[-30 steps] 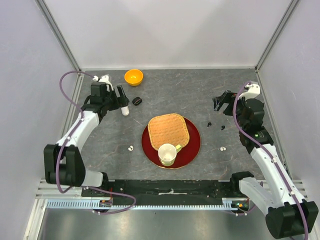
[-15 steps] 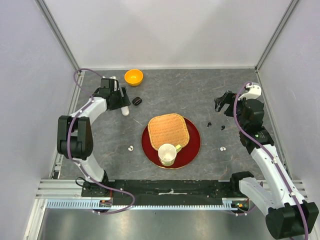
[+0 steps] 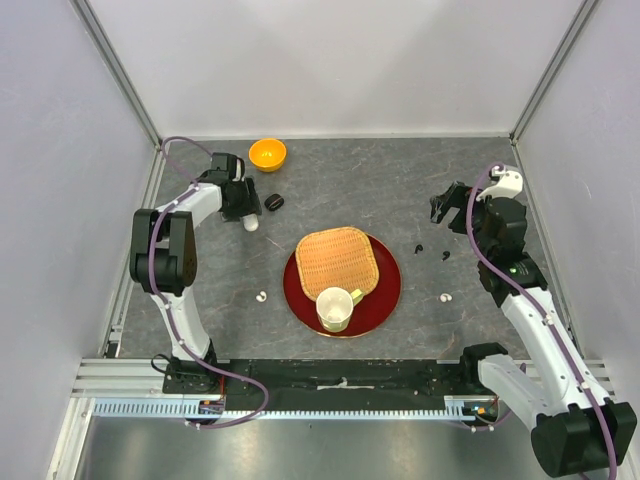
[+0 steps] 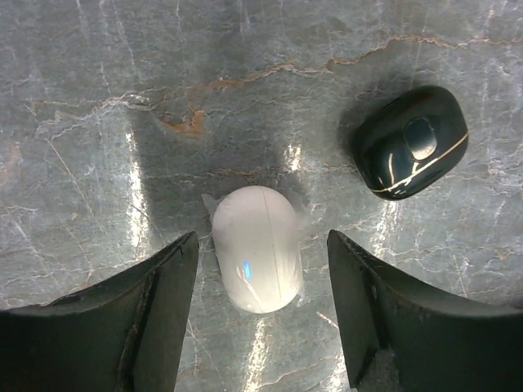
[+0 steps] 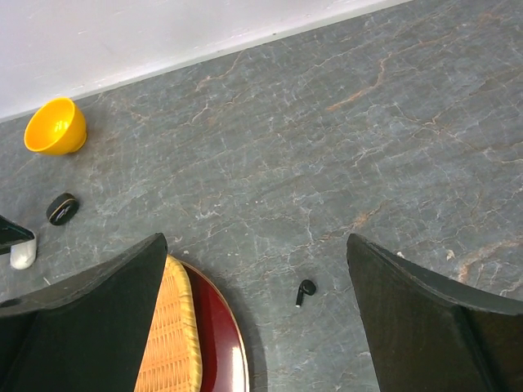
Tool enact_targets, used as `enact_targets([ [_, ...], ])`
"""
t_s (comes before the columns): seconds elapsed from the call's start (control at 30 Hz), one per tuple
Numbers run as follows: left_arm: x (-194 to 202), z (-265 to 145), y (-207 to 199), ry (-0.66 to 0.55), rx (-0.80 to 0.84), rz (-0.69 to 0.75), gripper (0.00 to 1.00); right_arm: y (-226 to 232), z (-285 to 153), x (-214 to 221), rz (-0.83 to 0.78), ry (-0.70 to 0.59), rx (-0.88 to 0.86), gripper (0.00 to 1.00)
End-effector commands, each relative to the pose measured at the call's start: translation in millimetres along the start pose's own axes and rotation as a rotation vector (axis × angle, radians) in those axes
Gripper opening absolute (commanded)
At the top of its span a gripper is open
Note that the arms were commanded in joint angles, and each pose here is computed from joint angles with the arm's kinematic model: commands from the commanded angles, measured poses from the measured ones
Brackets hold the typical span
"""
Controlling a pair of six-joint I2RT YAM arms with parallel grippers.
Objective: Insert the wireless bluetooth earbuds into the charging case
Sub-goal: Pick up the charging case at the center of the board.
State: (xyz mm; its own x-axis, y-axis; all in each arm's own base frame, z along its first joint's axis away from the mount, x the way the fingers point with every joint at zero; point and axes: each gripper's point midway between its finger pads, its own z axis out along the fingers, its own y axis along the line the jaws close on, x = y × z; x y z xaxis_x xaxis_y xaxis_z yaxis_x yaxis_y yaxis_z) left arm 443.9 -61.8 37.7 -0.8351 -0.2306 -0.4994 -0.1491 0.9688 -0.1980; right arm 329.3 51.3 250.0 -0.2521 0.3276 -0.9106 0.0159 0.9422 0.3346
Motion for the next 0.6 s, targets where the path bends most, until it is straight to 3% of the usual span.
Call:
enact_targets([
  [0.0,-7,-1,2,0.004,-0.019,0.039,0.70,3,0,-26,0.008,-0.067,0.011,0.98],
  [0.57,11,-2,4,0.015,-0.034,0.020,0.69,0,7,-20,0.022,-0.051,0.032,0.98],
])
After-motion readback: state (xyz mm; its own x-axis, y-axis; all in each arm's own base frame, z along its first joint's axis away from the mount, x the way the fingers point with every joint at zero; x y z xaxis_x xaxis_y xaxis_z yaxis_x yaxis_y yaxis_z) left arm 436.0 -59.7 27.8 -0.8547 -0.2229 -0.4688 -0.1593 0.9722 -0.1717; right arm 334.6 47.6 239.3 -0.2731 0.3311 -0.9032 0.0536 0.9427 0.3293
